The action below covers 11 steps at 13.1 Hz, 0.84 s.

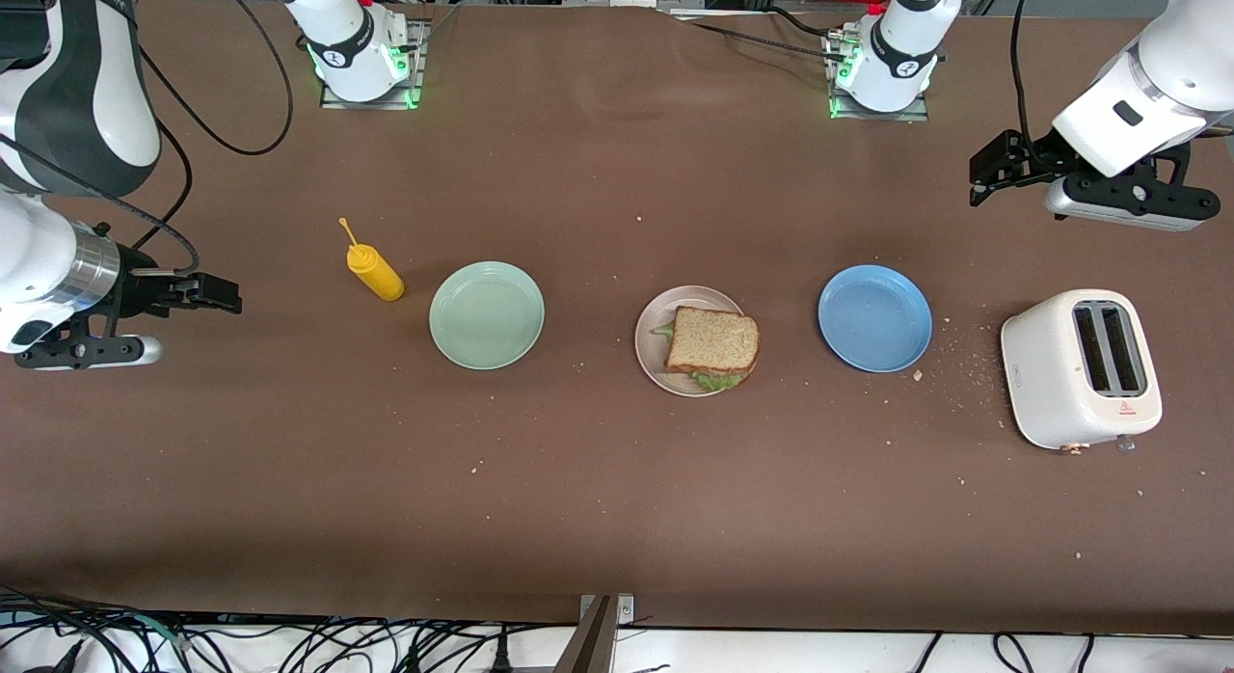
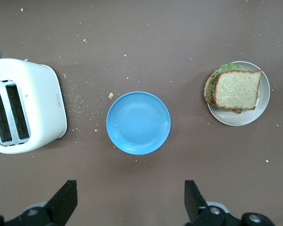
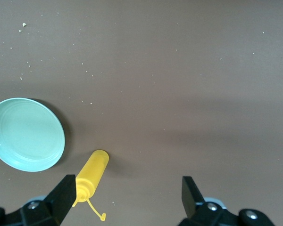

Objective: Make sandwich in beige plate with both arms

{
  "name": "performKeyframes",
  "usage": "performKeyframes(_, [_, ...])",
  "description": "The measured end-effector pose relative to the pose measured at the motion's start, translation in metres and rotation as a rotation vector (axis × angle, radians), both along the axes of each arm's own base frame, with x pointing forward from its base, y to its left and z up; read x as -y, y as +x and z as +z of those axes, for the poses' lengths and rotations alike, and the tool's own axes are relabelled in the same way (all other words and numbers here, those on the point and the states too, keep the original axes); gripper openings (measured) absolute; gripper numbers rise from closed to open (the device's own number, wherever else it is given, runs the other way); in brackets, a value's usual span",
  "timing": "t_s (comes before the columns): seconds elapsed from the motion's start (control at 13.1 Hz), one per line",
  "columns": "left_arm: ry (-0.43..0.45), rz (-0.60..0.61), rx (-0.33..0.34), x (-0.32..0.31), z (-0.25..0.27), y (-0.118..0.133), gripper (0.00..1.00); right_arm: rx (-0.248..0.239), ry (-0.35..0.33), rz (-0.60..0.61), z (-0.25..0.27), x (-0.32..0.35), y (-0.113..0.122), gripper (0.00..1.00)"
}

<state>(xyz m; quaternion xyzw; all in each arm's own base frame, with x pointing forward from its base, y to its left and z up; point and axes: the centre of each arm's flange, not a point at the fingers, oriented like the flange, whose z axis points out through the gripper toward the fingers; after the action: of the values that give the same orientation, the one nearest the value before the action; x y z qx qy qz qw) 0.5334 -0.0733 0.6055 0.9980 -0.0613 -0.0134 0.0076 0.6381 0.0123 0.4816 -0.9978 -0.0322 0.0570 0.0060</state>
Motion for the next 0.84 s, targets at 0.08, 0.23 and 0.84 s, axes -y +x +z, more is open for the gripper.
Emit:
performKeyframes(0.08, [0.0, 0.017, 0.001, -0.006, -0.001, 0.001, 1.0, -0.001, 0.0, 0.0, 0.0, 0.0, 0.0, 1.0])
performKeyframes(0.23, [0.002, 0.033, 0.003, -0.014, -0.001, 0.003, 1.0, -0.002, 0.0, 0.0, -0.001, 0.0, 0.0, 1.0])
performKeyframes(0.84, [0.004, 0.006, -0.006, 0.004, -0.006, 0.003, 1.0, -0.004, 0.0, 0.0, -0.002, 0.0, 0.0, 1.0])
